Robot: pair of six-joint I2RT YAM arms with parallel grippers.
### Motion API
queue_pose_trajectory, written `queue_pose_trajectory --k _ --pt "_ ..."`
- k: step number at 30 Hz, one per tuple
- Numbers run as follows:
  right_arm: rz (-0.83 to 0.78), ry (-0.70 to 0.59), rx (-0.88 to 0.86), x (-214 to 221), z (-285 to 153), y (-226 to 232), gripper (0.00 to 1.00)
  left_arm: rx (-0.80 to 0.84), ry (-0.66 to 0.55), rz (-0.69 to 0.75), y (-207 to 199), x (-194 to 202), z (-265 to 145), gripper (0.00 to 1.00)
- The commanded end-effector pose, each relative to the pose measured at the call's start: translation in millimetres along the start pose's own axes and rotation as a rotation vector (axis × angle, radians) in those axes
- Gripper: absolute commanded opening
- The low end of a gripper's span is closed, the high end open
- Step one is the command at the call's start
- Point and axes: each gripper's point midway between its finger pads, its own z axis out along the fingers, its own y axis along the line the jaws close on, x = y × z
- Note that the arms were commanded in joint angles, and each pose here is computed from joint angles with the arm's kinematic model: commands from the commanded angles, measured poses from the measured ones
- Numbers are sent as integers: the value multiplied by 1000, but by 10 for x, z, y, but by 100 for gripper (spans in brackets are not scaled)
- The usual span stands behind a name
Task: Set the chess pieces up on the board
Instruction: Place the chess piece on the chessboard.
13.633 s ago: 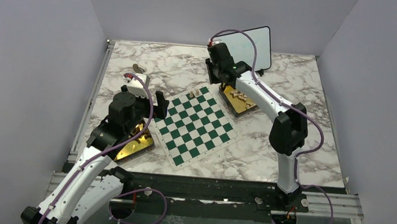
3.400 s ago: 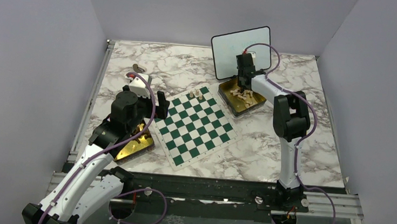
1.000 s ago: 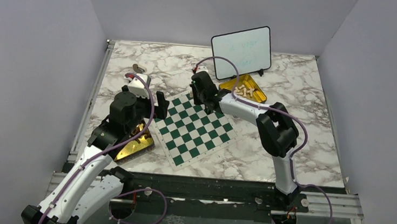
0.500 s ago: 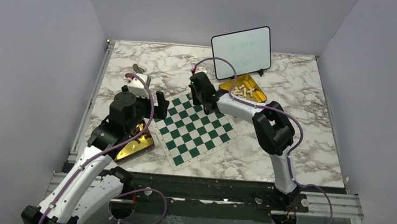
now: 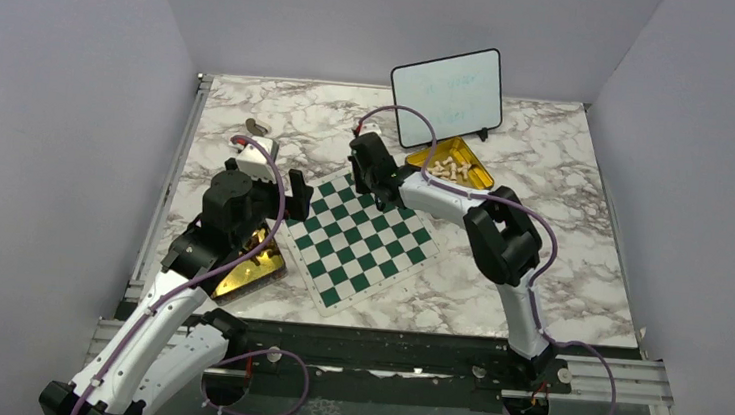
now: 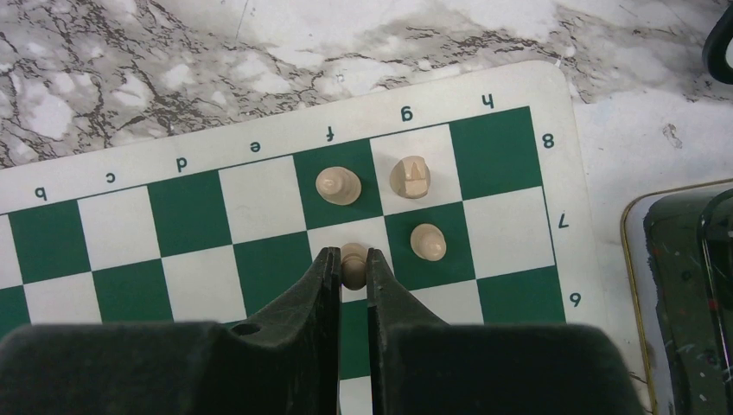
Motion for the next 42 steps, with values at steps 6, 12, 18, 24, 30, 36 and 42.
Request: queue_pose_trajectory --k 6,12,18,24,30,36,42 --pt "-2 18 32 69 84 -5 14 -8 -26 9 14 -45 -14 99" --pt "-5 28 29 81 95 6 18 -8 -21 10 13 -34 -5 99" --pt "-8 31 24 61 100 23 23 -8 -22 9 12 -36 -7 99" --pt "-14 41 22 44 95 34 25 -5 -23 10 7 -38 -10 99" --pt "-13 41 21 0 48 31 27 -4 -24 9 6 -41 -12 99" --pt "9 27 1 -162 -132 62 29 -3 -22 9 3 -38 -10 99" --pt "29 -16 -1 -362 -366 25 30 -4 -22 9 6 -36 -8 99"
